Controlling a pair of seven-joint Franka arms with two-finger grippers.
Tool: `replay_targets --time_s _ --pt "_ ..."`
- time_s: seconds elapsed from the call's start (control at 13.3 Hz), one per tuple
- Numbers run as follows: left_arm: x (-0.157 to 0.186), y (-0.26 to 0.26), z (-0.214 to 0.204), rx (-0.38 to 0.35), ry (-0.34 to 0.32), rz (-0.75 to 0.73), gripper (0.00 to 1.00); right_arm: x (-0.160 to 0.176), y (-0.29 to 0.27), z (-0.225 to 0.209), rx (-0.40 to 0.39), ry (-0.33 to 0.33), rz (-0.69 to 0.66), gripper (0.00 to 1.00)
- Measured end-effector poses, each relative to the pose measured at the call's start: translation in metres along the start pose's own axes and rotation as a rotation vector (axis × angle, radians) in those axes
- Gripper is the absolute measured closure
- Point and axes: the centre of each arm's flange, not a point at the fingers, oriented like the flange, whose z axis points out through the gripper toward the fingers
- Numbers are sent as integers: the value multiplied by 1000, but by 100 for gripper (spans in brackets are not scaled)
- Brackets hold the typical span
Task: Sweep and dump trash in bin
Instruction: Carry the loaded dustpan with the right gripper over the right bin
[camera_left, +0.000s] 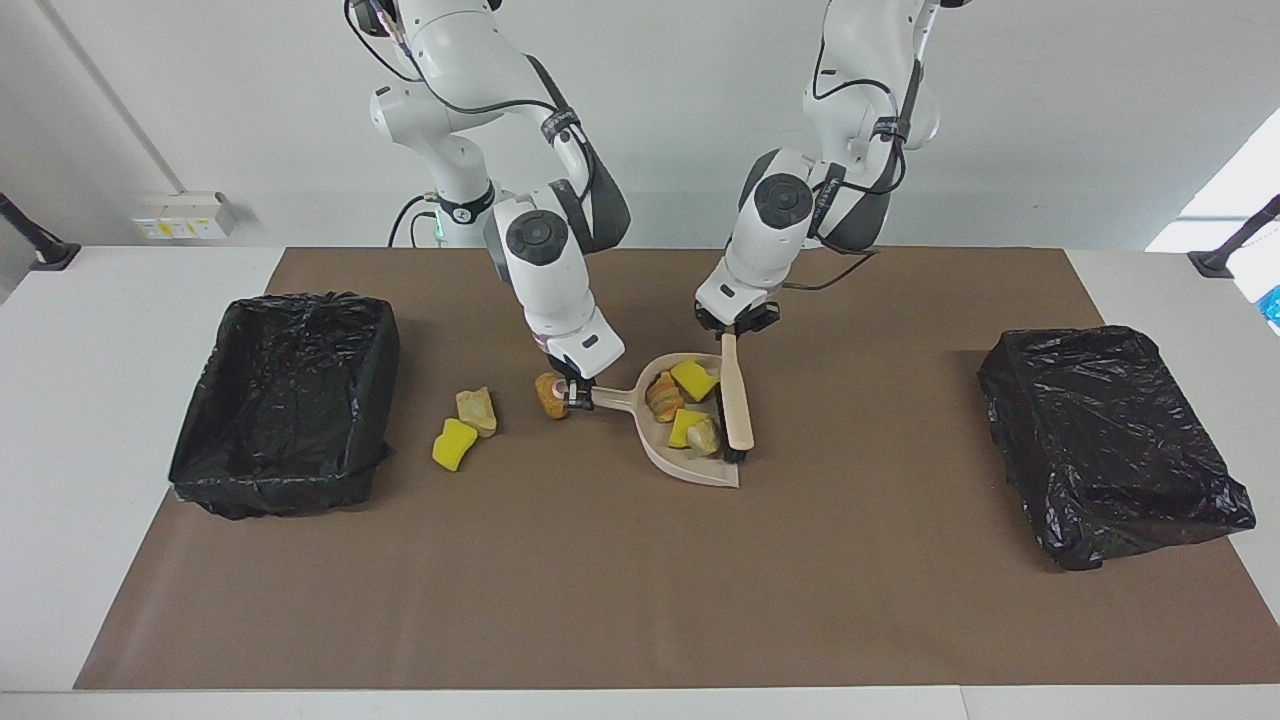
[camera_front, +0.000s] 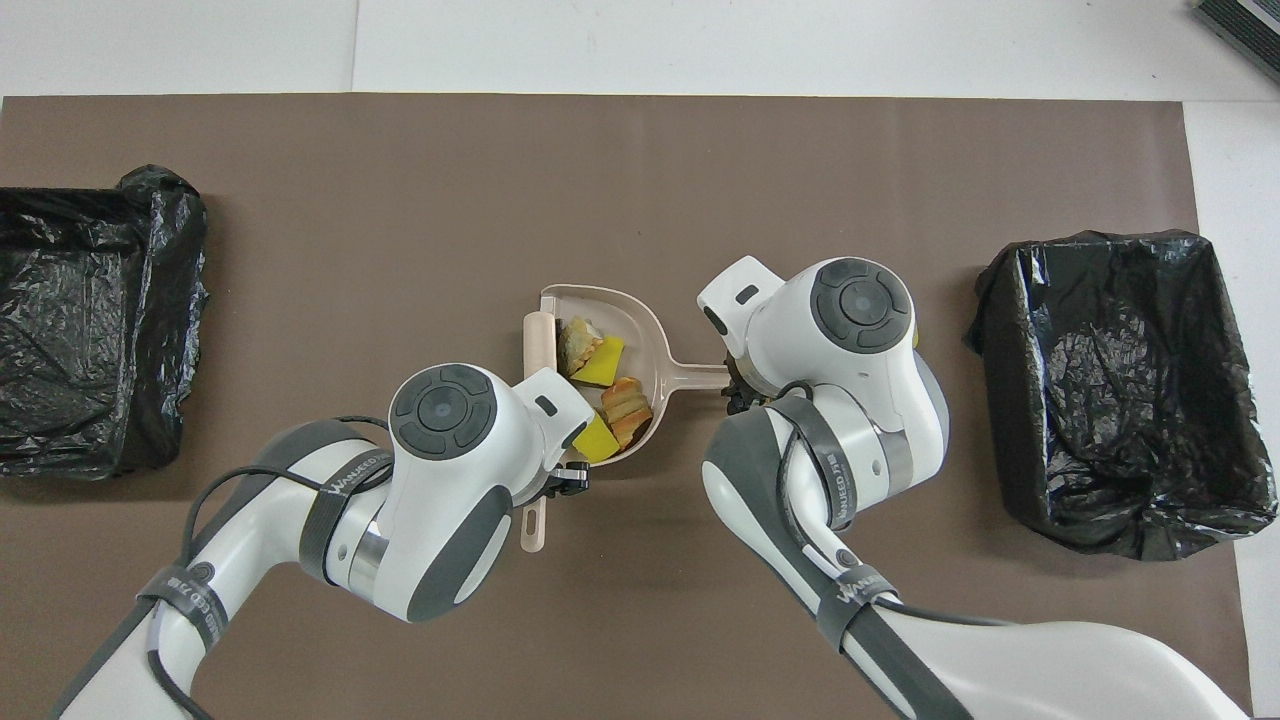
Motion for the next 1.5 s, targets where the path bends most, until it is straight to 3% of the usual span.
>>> replay_targets --time_s 0.3,0.53,0.75,0.98,1.2,1.5 --pt "13 -65 -67 -16 -26 -13 74 -2 2 -1 -2 1 3 68" --pt "-11 -99 -106 -13 -73 -15 74 -16 15 -12 -22 9 -27 68" --pt "-40 -102 -114 3 -112 7 74 -42 40 -41 -45 17 -59 68" --pt "-75 -97 -93 26 -132 40 74 -84 65 -73 -30 12 -46 68" --pt "-105 -51 -80 34 -62 68 74 -150 91 -117 -41 14 -34 68" --pt "-119 32 -42 -3 53 30 74 -233 109 -152 -73 12 -22 68"
